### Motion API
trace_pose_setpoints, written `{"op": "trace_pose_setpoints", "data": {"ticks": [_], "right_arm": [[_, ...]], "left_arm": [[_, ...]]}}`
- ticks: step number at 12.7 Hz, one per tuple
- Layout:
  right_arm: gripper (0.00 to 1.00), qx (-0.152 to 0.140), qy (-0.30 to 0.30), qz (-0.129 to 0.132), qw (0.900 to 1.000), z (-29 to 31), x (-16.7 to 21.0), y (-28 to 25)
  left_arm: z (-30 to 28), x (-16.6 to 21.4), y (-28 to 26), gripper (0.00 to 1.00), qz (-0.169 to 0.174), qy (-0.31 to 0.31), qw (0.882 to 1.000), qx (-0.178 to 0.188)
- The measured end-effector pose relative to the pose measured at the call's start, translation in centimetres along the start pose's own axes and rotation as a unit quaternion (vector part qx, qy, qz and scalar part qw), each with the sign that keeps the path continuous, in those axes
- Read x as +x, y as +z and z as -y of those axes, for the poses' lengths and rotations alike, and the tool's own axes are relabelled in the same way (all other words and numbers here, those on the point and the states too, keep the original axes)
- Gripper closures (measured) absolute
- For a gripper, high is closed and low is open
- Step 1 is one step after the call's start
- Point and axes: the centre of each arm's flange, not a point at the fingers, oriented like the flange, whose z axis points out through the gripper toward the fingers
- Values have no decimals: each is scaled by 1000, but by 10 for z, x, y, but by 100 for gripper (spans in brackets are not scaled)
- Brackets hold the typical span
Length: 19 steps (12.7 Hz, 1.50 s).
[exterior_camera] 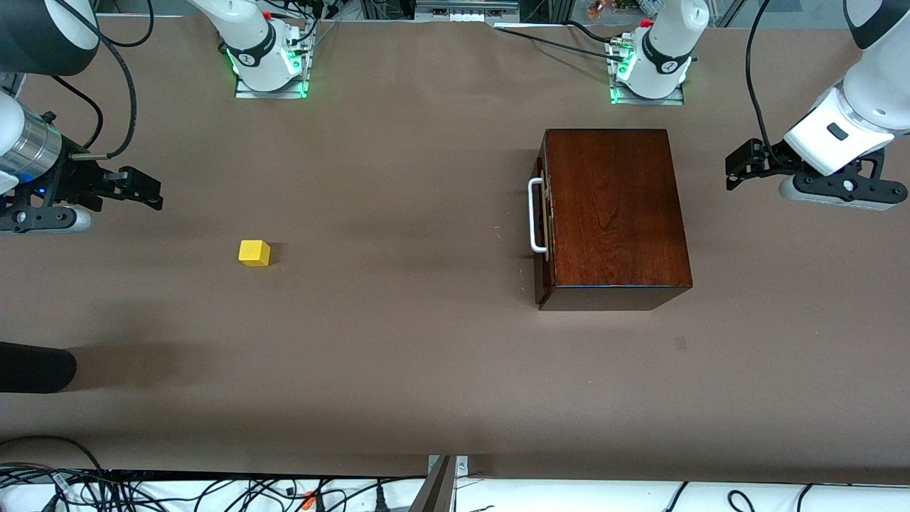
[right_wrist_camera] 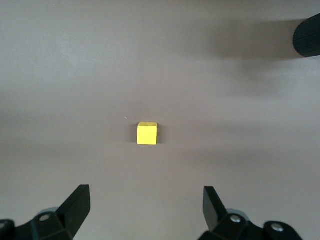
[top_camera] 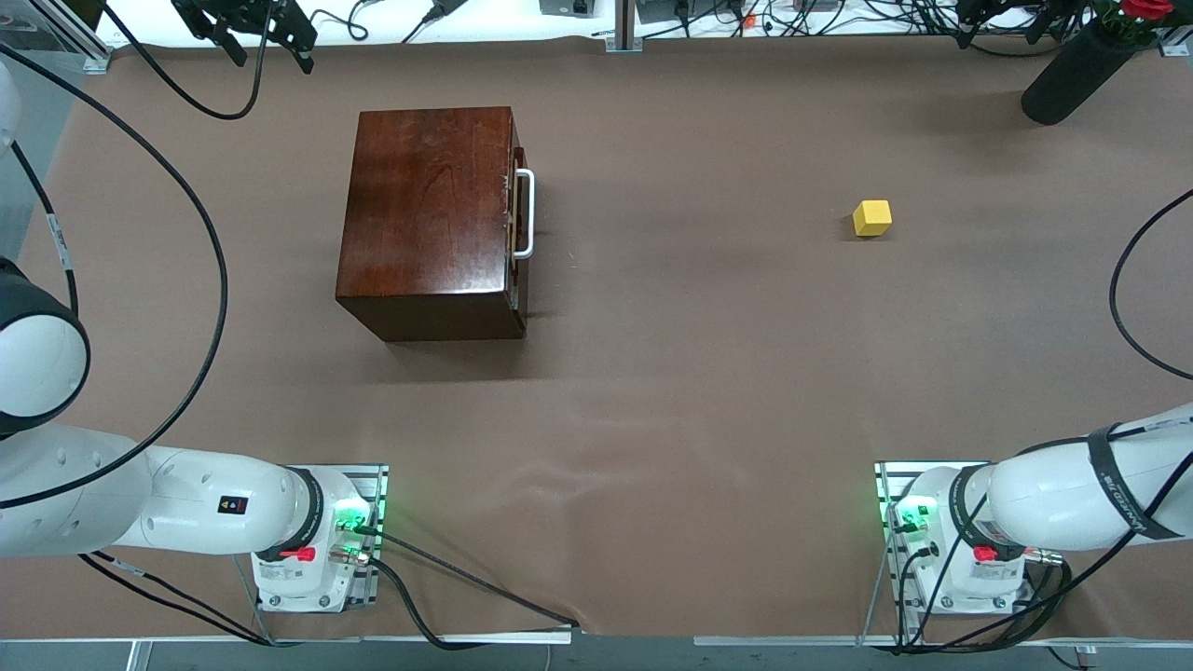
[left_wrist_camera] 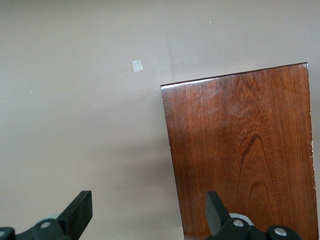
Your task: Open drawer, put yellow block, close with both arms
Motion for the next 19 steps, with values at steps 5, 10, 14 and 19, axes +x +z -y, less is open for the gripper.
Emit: {"op": "trace_pose_setpoints", "data": {"ticks": [5, 10, 14, 19], "right_arm": [[0, 0, 1, -4, 1000, -1, 1, -1], [0, 0, 2, -5, 1000, -2, 1, -1], [0, 0, 2, -5, 1000, -2, 1, -1], [0, 0, 2, -5, 1000, -2, 1, -1]], "left_arm": [[0, 0, -1, 0, 0, 0, 1000, 0], [2, 0, -2, 0, 0, -2, 1000, 0], [3, 1, 2, 0, 3, -3, 1000, 0], [3, 3, 5, 0, 6, -3, 1000, 0]]}}
